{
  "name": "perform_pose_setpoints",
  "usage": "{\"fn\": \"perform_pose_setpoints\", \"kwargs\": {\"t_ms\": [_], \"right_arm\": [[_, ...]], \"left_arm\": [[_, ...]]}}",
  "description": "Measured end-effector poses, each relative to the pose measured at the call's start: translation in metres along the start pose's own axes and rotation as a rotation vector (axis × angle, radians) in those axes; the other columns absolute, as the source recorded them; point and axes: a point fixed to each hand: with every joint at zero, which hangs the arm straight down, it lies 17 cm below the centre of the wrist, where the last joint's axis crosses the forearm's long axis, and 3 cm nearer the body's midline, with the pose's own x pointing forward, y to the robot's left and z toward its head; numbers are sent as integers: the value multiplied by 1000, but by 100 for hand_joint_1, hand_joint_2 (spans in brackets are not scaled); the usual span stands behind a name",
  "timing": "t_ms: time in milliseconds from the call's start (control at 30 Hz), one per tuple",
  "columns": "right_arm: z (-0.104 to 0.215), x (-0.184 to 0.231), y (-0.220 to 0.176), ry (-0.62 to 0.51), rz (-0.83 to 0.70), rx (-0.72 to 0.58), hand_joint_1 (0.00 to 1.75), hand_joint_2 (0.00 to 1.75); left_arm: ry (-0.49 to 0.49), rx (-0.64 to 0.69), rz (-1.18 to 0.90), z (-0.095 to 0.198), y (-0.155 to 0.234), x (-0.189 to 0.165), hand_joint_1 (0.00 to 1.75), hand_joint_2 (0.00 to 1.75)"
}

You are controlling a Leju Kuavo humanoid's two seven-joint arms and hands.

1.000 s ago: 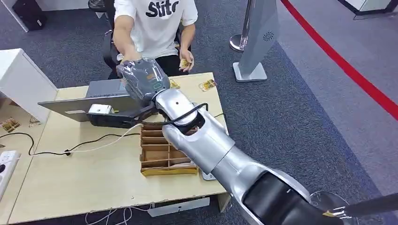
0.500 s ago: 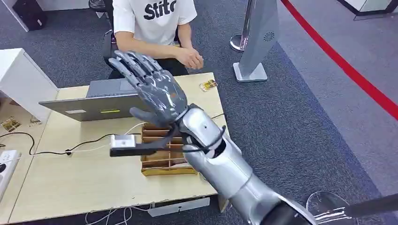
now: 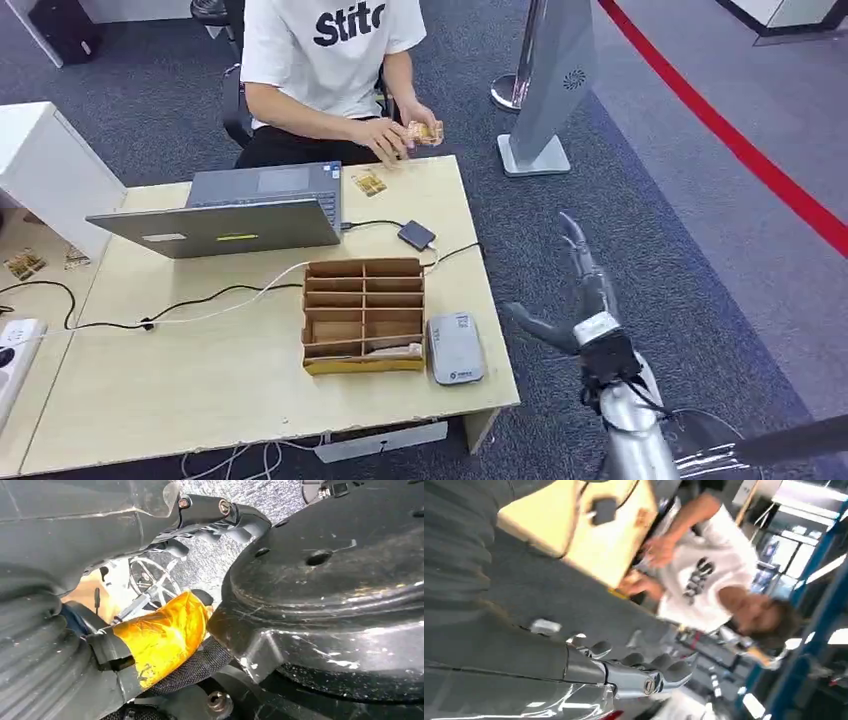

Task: Pass the card to the sensor for recognition and then transmit it.

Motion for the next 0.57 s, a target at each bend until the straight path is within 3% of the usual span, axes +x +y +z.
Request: {"fn": "perform_pose_setpoints", "kwargs": {"t_ms": [100,200,300,400,567], "right_arm": [[59,-98,-89,262,-144,-178,0,175],[136,-166,-134,520,-205,-343,0,175],[226,-217,-133,835,-274,-449,0,175],[308,-241,-108,1091,-348,-501,0,175],[398,-251,-60,1436,-376,-441,0,175]], "left_arm": [[1,-18,-13,1,1,0,0,175],[-2,-30,-18,3,2,-1,0,175],[0,-43,-25,4,4,-1,0,175],[1,-55,-28,5,5,-2,0,175],[3,-69,-32,7,8,-3,0,175]]}}
